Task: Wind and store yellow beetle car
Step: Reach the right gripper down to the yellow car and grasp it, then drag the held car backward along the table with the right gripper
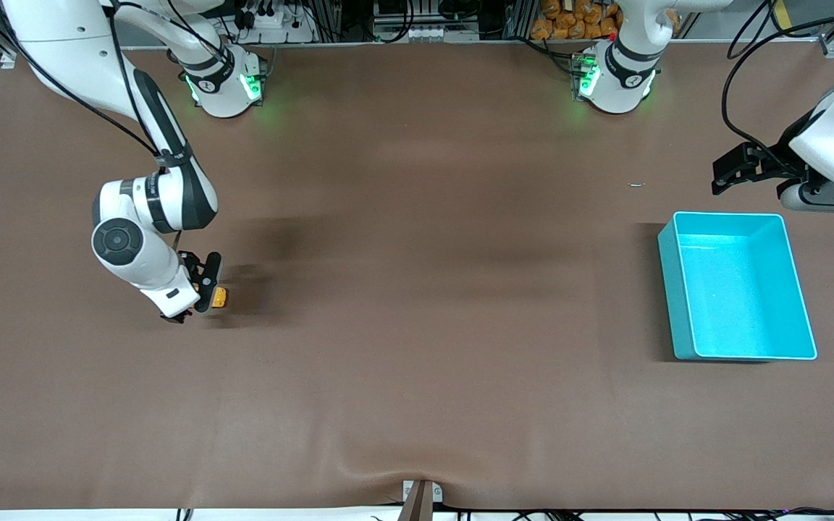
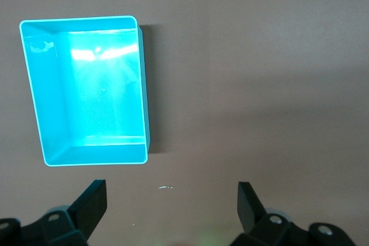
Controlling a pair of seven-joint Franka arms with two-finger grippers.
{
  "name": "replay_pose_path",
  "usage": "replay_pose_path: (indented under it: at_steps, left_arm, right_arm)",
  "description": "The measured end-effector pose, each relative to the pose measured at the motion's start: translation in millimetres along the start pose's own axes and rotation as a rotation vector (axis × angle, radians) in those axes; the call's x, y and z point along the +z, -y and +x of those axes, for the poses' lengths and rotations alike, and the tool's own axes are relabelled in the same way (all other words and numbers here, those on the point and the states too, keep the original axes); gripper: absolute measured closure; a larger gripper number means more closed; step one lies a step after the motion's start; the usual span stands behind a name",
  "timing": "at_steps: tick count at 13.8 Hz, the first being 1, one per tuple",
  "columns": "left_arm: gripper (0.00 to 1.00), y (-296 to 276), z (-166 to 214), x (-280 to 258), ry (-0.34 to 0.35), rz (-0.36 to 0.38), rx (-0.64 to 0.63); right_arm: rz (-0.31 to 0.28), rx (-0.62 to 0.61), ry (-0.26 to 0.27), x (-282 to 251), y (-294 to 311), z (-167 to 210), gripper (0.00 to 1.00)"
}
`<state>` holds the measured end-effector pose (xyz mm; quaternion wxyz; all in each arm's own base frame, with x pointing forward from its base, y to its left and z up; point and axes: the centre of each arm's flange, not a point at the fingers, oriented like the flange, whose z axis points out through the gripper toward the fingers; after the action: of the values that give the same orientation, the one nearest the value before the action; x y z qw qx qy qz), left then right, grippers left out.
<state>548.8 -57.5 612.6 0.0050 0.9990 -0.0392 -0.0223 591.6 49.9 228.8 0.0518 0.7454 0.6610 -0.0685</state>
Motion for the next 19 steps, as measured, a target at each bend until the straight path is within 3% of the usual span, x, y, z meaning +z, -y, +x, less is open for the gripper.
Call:
replay_pose_path:
  at_steps: [9,10,11,15,19]
  left_arm:
    - [0.0,0,0,0,-0.003,0.0,0.0]
    - [0.0,0,0,0,-0.003,0.0,0.0]
    - [0.0,0,0,0,-0.003,0.0,0.0]
    - [0.0,0,0,0,-0.004,0.0,0.0]
    - [0.0,0,1,0,-0.005,0.0,0.0]
  right_arm:
    - [0.029,-0.023,0.007,32,2,-2,0.26]
    - [0.028,-0.025,0.005,35,1,-3,0.34]
    - [0.027,-0.027,0.002,37,1,-2,0.34]
    - [0.032,-0.036,-0.001,42,3,2,0.54]
    - [0.032,-0.035,-0.002,42,2,1,0.55]
